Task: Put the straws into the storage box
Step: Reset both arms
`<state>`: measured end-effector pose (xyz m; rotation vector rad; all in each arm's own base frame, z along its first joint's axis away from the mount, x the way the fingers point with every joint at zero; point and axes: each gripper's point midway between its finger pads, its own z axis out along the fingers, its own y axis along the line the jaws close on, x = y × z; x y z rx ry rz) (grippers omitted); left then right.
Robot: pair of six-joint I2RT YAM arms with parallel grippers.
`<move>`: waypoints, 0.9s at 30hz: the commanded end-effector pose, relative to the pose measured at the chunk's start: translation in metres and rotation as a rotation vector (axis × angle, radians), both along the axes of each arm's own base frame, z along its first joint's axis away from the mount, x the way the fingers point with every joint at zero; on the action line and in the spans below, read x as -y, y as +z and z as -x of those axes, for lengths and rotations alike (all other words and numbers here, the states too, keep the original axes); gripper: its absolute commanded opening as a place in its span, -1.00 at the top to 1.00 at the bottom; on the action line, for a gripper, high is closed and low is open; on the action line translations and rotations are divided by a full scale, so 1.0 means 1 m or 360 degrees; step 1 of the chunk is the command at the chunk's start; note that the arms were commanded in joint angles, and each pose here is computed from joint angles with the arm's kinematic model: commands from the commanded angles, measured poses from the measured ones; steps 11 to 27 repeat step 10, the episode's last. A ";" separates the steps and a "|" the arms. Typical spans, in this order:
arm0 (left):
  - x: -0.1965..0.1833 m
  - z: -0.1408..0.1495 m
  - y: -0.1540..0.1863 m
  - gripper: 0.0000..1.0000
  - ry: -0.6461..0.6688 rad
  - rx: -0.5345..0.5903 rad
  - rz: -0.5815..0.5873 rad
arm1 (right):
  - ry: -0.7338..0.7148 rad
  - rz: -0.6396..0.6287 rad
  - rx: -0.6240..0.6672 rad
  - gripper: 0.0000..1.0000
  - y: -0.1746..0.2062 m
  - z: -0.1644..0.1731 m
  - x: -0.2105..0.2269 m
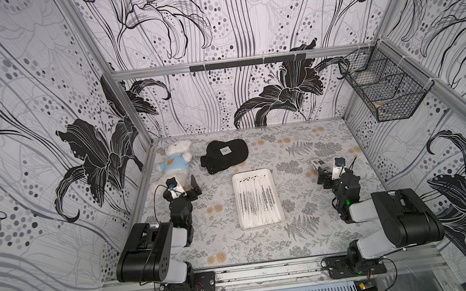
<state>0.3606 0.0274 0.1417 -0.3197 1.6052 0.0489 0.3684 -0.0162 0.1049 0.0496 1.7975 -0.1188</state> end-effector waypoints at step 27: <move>0.011 -0.003 0.010 -0.95 -0.0018 0.0049 -0.0054 | 0.0011 0.0020 0.0050 -0.91 0.008 -0.002 0.000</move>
